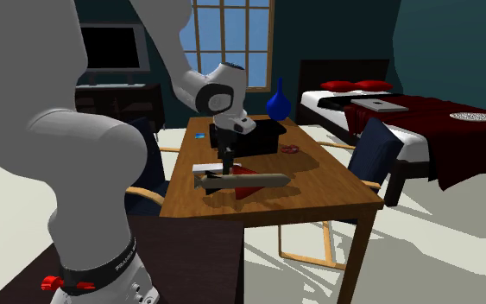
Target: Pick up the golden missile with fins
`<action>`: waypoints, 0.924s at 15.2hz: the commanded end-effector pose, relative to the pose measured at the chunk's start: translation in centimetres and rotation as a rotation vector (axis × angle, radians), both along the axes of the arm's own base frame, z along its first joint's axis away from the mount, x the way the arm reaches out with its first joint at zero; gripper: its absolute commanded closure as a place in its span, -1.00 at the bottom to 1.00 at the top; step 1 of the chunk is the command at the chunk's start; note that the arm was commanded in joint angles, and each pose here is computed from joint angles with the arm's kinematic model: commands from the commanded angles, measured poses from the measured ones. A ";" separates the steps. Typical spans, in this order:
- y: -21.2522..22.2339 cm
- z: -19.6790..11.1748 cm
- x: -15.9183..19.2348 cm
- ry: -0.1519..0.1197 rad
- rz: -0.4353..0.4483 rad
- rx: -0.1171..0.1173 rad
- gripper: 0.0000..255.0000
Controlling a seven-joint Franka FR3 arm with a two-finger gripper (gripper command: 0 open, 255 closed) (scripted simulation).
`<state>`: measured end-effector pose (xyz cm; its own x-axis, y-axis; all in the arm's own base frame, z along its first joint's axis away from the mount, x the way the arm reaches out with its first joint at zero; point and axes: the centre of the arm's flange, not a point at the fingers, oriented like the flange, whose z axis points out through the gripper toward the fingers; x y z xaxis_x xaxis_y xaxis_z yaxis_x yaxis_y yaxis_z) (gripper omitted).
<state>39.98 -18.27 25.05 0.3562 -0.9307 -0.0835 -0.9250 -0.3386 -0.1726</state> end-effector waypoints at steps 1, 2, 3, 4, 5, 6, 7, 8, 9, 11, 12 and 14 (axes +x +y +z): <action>-1.3 -2.2 -0.3 -0.002 -0.079 0.005 -1.00; -1.6 -2.6 -0.3 -0.002 -0.095 0.006 -1.00; -1.6 -3.2 -0.3 -0.002 -0.095 0.006 -1.00; -1.6 -3.7 -0.3 -0.002 -0.095 0.006 -1.00; -1.6 -4.2 -0.3 -0.002 -0.095 0.006 -1.00; -1.6 -4.7 -0.3 -0.002 -0.095 0.006 -1.00; -1.6 -5.3 -0.3 -0.002 -0.095 0.006 -1.00; -1.6 -5.8 -0.3 -0.002 -0.095 0.006 -1.00; -1.6 -6.6 -0.3 -0.002 -0.095 0.006 -1.00; -1.6 -6.6 -0.3 -0.002 -0.095 0.006 -1.00; -1.6 -6.6 -0.2 -0.002 -0.095 0.006 1.00; -1.5 -6.6 -0.2 -0.002 -0.095 0.006 1.00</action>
